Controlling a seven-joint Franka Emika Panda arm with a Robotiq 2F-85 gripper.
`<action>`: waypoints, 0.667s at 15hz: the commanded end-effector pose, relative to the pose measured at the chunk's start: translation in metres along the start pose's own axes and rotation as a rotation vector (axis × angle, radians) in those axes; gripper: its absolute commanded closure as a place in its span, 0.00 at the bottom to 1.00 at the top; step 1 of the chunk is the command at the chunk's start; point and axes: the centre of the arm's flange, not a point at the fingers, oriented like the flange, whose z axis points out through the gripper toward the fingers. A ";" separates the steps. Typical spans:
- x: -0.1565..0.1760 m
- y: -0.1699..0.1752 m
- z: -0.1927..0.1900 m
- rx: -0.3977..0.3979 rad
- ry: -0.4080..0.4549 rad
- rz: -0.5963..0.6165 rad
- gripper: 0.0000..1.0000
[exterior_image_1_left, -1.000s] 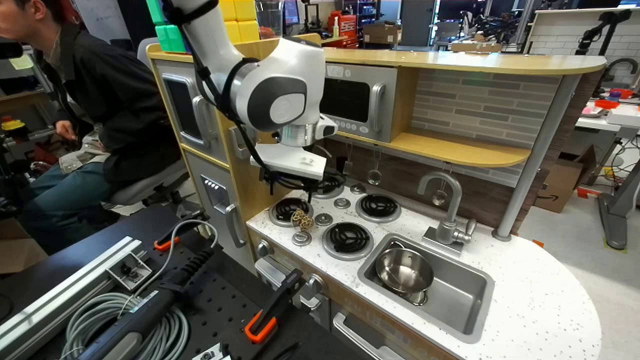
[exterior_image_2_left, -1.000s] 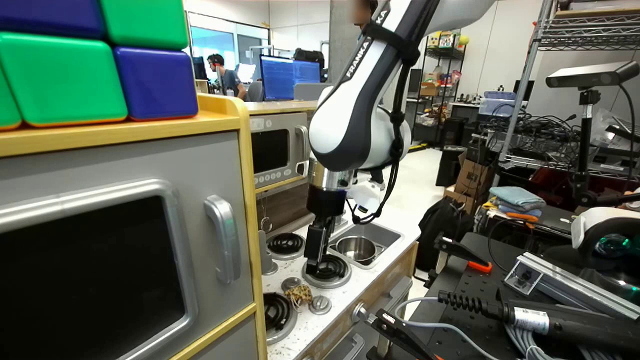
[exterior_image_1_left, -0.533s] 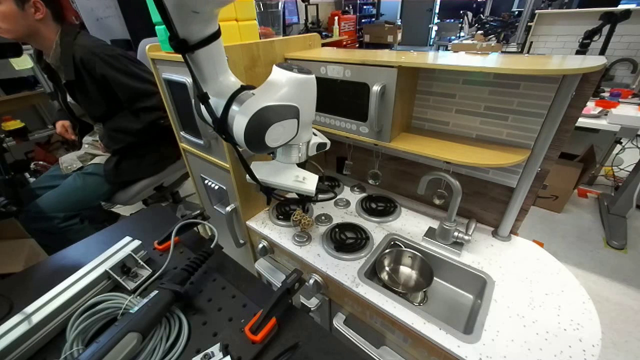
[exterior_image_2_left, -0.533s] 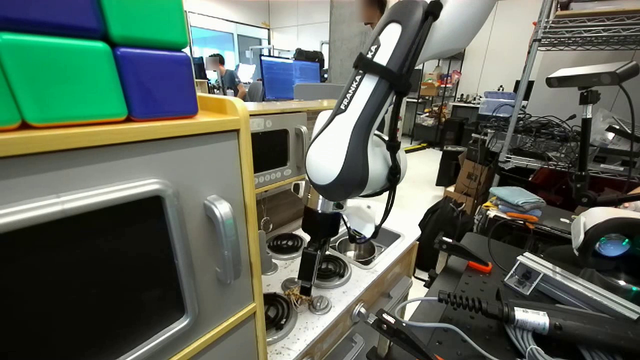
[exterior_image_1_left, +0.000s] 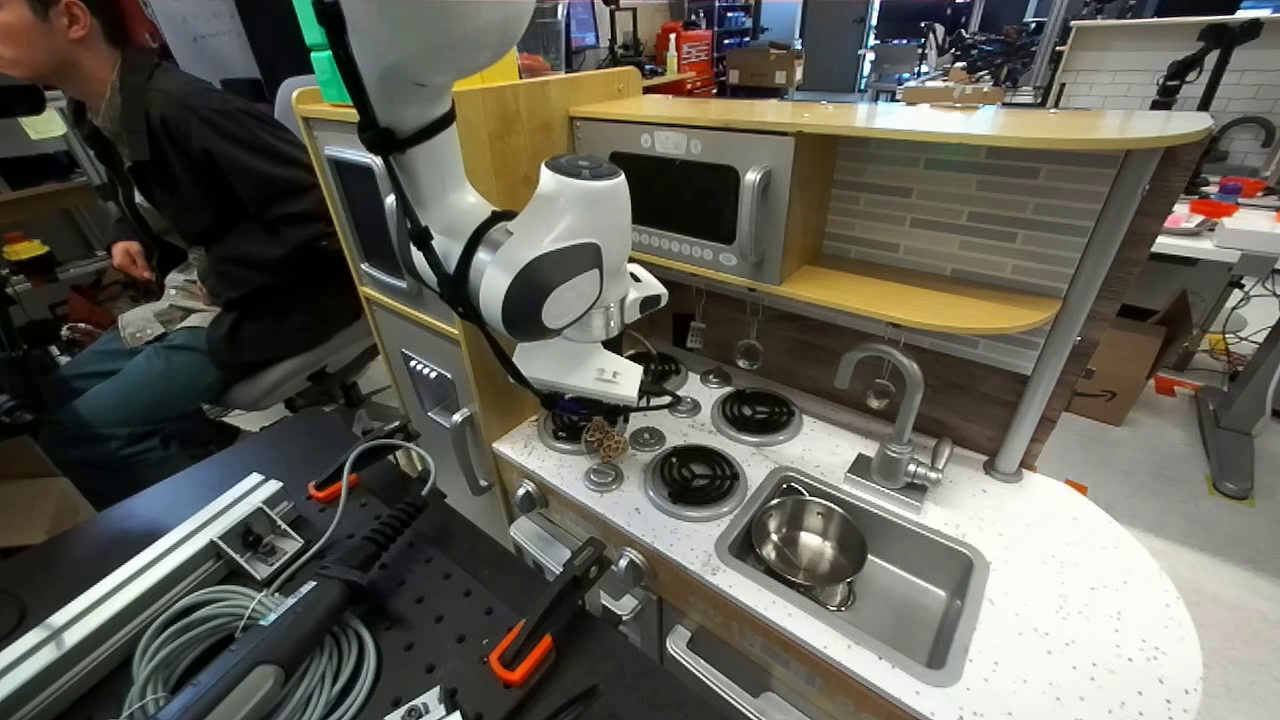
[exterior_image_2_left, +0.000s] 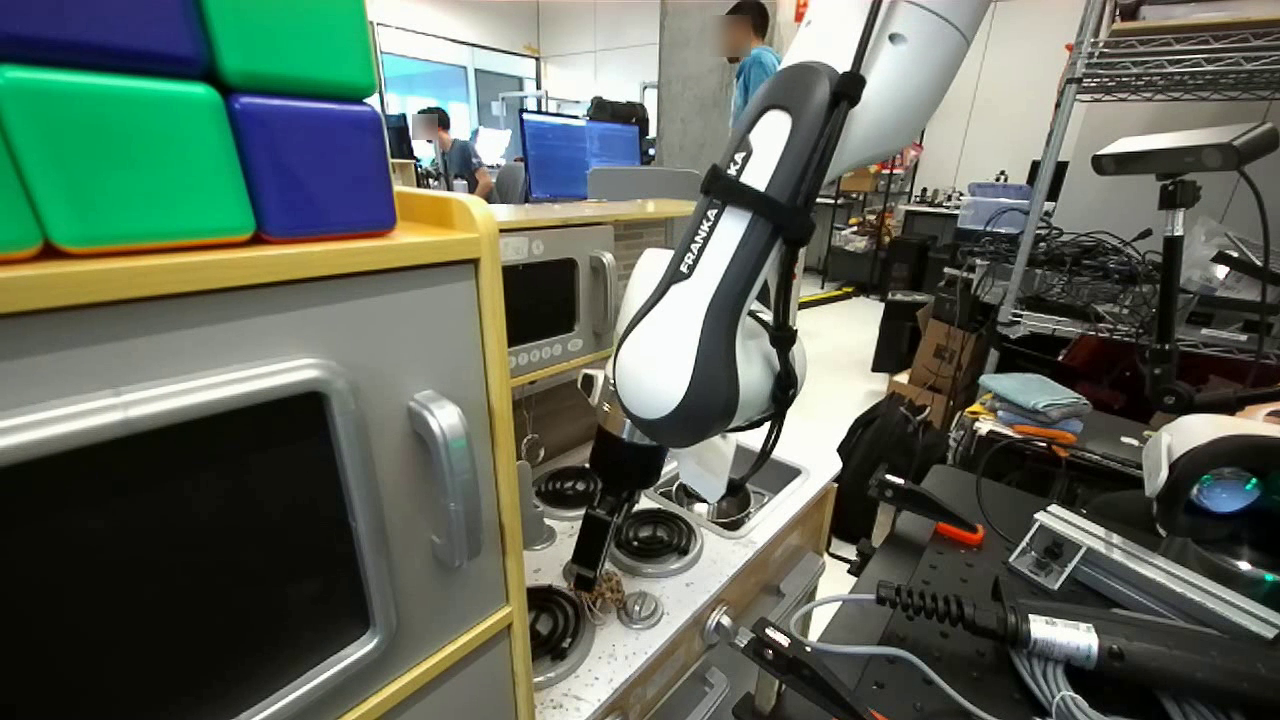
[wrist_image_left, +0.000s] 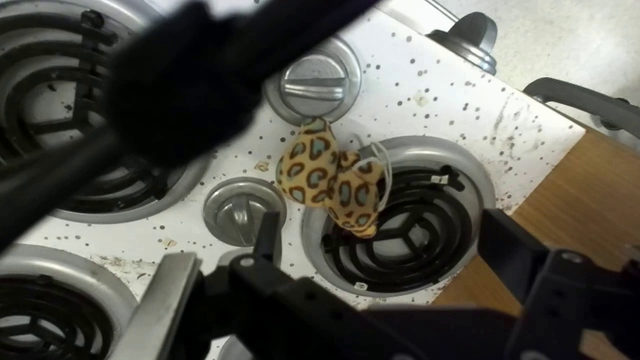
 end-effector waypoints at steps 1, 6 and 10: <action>0.006 0.003 0.020 -0.028 0.014 0.017 0.00; 0.006 0.003 0.033 -0.036 0.006 0.023 0.25; 0.007 0.003 0.036 -0.027 0.003 0.038 0.55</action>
